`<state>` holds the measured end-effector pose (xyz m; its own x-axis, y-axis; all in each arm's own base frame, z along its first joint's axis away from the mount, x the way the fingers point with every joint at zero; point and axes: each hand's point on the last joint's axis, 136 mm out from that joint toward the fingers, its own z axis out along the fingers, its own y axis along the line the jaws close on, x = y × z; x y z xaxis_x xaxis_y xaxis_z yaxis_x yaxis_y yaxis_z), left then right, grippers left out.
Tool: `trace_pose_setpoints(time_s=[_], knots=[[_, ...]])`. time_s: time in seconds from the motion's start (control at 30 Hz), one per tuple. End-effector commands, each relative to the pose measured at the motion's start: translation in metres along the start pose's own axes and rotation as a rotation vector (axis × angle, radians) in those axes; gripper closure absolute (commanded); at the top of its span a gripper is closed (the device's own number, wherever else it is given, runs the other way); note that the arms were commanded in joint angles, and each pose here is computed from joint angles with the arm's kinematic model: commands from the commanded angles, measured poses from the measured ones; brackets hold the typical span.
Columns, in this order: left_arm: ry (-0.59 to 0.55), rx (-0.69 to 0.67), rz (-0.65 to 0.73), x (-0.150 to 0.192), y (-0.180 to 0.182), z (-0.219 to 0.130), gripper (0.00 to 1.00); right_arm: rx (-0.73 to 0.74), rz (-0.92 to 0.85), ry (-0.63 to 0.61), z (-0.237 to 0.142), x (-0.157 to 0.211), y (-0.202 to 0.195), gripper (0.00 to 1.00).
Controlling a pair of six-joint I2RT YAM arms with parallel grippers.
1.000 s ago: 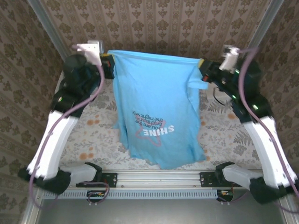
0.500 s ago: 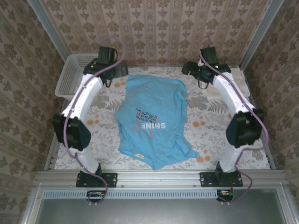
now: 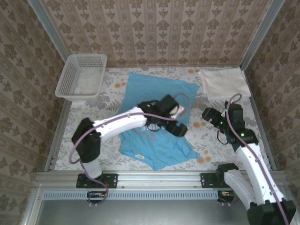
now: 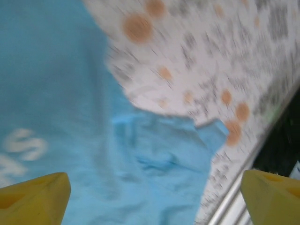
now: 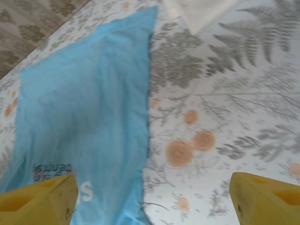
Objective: Fold and stack the t-shirts
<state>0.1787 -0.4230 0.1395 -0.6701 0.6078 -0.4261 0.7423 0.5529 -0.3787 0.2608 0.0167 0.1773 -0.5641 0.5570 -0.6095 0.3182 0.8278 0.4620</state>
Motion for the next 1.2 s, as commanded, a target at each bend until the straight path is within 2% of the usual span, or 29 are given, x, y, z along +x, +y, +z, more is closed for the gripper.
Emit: trace_pose_setpoints(time_s=[0.0, 0.1, 0.3, 0.37, 0.5, 0.63, 0.7, 0.93, 1.1, 1.13, 1.17], knots=[[0.131, 0.081, -0.027, 0.024, -0.030, 0.037, 0.09, 0.093, 0.060, 0.029, -0.002, 0.022, -0.034, 0.16], [0.176, 0.079, -0.037, 0.032, -0.041, 0.062, 0.12, 0.083, 0.076, 0.065, 0.002, 0.035, -0.039, 0.18], [0.205, 0.017, -0.114, 0.035, -0.027, 0.094, 0.17, 0.059, 0.085, 0.097, 0.008, 0.045, -0.038, 0.19], [0.205, -0.003, -0.137, 0.033, -0.022, 0.104, 0.22, 0.056, 0.082, 0.101, 0.008, 0.046, -0.038, 0.19], [0.168, -0.038, -0.214, 0.018, -0.005, 0.121, 0.46, 0.048, 0.078, 0.099, 0.008, 0.045, -0.036, 0.19], [0.054, -0.037, -0.359, -0.012, 0.028, 0.123, 0.85, 0.041, 0.074, 0.105, 0.008, 0.045, -0.034, 0.21], [-0.009, -0.058, -0.419, -0.031, 0.049, 0.117, 1.00, 0.036, 0.073, 0.105, 0.008, 0.045, -0.033, 0.22], [-0.210, -0.147, -0.576, -0.101, 0.142, 0.083, 1.00, -0.016, 0.084, 0.131, 0.014, 0.047, -0.024, 0.25], [-0.296, -0.113, -0.565, -0.164, 0.175, 0.060, 1.00, -0.056, 0.088, 0.210, 0.028, 0.057, -0.016, 0.29], [-0.297, -0.100, -0.549, -0.174, 0.175, 0.054, 0.96, -0.065, 0.088, 0.230, 0.031, 0.059, -0.014, 0.30], [-0.291, -0.079, -0.534, -0.181, 0.173, 0.050, 0.86, -0.070, 0.089, 0.245, 0.033, 0.061, -0.012, 0.31]])
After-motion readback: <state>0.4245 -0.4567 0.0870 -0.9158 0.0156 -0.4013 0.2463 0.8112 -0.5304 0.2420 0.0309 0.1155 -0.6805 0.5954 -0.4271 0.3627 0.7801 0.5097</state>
